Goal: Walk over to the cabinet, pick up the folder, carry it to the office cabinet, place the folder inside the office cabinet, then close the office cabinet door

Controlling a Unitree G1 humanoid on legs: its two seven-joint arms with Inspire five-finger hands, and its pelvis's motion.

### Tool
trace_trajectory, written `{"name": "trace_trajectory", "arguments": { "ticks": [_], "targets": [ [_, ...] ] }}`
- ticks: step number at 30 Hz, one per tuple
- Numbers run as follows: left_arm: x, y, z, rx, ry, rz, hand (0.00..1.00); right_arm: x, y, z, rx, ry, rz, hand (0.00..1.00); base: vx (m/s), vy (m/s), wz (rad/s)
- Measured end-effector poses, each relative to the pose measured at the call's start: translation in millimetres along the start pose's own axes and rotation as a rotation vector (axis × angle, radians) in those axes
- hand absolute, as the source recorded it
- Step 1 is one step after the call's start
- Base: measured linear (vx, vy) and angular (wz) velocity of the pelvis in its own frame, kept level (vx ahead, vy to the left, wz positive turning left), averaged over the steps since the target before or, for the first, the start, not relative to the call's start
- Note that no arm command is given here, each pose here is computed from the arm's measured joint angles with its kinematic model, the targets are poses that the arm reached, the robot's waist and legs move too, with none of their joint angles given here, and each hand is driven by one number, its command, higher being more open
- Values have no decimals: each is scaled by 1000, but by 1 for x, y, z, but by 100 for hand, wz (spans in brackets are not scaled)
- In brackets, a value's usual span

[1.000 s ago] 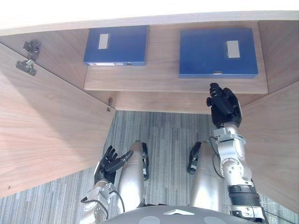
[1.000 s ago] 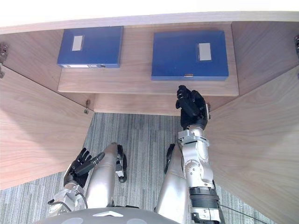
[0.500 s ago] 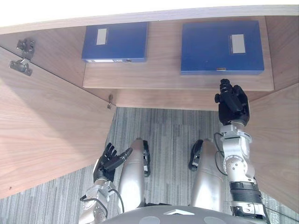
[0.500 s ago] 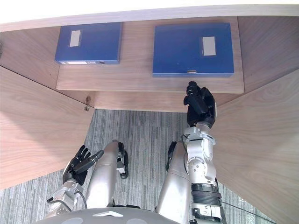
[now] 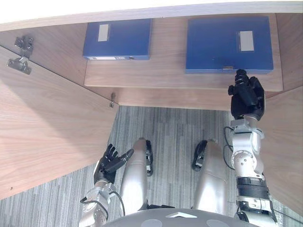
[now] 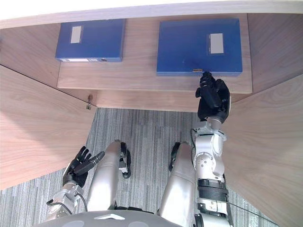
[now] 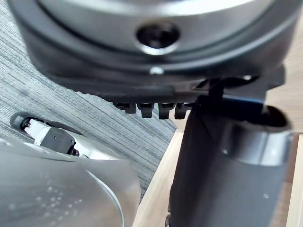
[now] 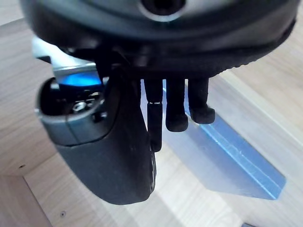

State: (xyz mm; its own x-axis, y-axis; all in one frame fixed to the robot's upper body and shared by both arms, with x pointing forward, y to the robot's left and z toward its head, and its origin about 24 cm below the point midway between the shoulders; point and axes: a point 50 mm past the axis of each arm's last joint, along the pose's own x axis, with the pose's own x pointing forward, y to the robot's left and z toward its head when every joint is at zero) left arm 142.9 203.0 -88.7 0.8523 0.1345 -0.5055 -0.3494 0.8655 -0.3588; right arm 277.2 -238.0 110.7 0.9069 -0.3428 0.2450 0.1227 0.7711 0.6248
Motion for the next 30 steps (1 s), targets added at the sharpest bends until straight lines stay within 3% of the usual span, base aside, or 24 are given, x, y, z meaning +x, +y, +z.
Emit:
{"name": "trace_trajectory", "arguments": {
  "ticks": [20,30],
  "targets": [
    [0,0,10,-38,-47,-4,100,25,13,15,68,-53,15,0,0,0,0],
    [1,0,20,-42,-83,-18,100,56,24,38,70,-106,37,0,-48,-12,3]
  ]
}}
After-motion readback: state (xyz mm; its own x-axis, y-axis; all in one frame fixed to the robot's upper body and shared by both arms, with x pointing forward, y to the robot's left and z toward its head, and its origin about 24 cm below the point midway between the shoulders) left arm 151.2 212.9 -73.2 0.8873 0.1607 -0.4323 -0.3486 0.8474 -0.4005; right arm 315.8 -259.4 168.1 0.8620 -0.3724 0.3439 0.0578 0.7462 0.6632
